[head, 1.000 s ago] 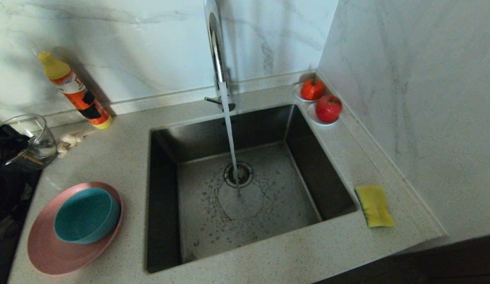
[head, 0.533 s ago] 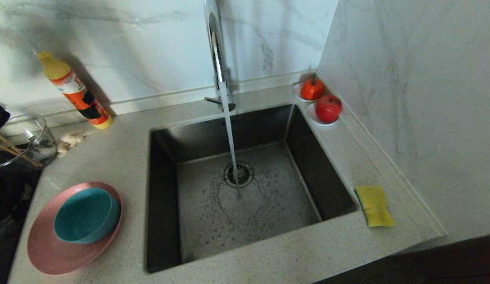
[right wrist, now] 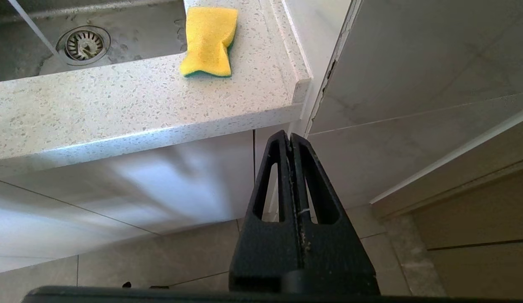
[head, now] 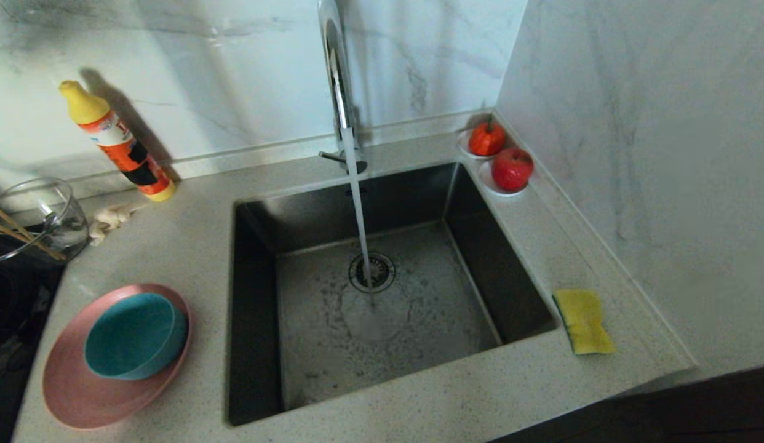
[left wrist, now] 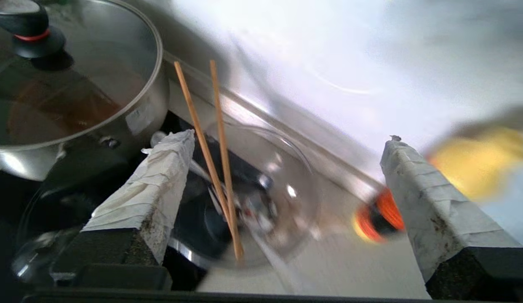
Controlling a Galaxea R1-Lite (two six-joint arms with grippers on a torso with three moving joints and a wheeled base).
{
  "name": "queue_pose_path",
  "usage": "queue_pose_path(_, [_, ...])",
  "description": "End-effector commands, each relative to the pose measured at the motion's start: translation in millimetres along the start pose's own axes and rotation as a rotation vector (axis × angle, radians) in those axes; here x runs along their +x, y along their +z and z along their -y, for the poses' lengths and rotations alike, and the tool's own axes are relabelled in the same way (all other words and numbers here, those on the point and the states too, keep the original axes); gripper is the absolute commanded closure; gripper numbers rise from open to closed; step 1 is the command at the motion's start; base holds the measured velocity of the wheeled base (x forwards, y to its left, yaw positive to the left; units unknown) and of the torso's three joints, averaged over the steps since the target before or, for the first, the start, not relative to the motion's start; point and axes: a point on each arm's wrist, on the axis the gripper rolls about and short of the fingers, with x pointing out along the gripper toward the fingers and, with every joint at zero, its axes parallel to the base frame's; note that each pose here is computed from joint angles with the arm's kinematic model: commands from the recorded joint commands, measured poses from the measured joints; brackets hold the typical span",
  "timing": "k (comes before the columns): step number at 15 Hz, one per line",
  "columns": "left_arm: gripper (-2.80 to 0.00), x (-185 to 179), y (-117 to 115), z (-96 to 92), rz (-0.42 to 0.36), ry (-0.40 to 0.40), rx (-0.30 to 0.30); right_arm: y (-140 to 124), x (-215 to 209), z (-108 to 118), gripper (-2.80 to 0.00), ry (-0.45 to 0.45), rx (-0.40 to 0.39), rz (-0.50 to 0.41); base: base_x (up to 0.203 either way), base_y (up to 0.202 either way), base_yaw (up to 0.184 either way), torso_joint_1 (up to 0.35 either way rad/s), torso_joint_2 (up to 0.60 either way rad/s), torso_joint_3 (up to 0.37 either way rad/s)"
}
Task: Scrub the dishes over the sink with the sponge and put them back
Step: Pick up a bowl and the sponge
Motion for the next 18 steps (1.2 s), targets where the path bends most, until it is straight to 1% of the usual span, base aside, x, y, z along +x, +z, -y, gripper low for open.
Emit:
queue_pose_path(1, [-2.8, -48, 23, 0.5, 0.011, -0.039, -0.009, 0, 0, 0, 0.0, 0.0, 0.001, -0.001, 0.0, 0.0, 0.0, 0.0, 0.0, 0.0])
queue_pose_path(3, [-2.8, -74, 20, -4.8, -0.07, -0.055, 0.002, 0, 0, 0, 0.0, 0.0, 0.0, 0.0, 0.0, 0.0, 0.0, 0.0, 0.0, 0.0])
queue_pose_path(5, [-2.8, -98, 16, -7.4, -0.128, -0.091, 0.007, 0, 0, 0, 0.0, 0.0, 0.0, 0.0, 0.0, 0.0, 0.0, 0.0, 0.0, 0.0])
queue_pose_path(7, [-2.8, -126, 10, -8.5, -0.238, -0.128, 0.02, 0, 0, 0, 0.0, 0.0, 0.001, 0.0, 0.0, 0.0, 0.0, 0.0, 0.0, 0.0])
queue_pose_path(8, [-2.8, -140, 7, -10.4, -0.293, -0.161, 0.024, 0, 0, 0, 0.0, -0.002, -0.001, -0.001, 0.0, 0.0, 0.0, 0.0, 0.0, 0.0])
queue_pose_path(10, [-2.8, -163, 2, -15.3, -0.403, -0.253, 0.018, 0, 0, 0, 0.0, 0.0, -0.001, -0.001, 0.0, 0.0, 0.0, 0.0, 0.0, 0.0])
queue_pose_path(11, [-2.8, -173, -2, -18.5, -0.45, -0.276, 0.023, 0, 0, 0, 0.0, 0.0, 0.0, -0.001, 0.0, 0.0, 0.0, 0.0, 0.0, 0.0])
queue_pose_path(12, [-2.8, -182, -6, -21.3, -0.489, -0.295, 0.039, 0, 0, 0, 0.0, 0.0, 0.0, 0.0, 0.0, 0.0, 0.0, 0.0, 0.0, 0.0])
queue_pose_path(14, [-2.8, -189, -22, -29.0, -0.553, -0.305, 0.118, 0, 0, 0, 0.0, 0.0, -0.001, -0.001, 0.0, 0.0, 0.0, 0.0, 0.0, 0.0])
queue_pose_path(15, [-2.8, -190, -29, -32.4, -0.577, -0.297, 0.137, 0, 0, 0, 0.0, 0.0, 0.001, -0.001, 0.0, 0.0, 0.0, 0.0, 0.0, 0.0])
queue_pose_path(17, [-2.8, -191, -42, -38.8, -0.627, -0.272, 0.149, 0, 0, 0, 0.0, 0.0, -0.001, 0.0, 0.0, 0.0, 0.0, 0.0, 0.0, 0.0])
queue_pose_path(18, [0.0, -194, -50, -43.0, -0.661, -0.259, 0.153, 0, 0, 0, 0.0, 0.0, 0.001, -0.001, 0.0, 0.0, 0.0, 0.0, 0.0, 0.0])
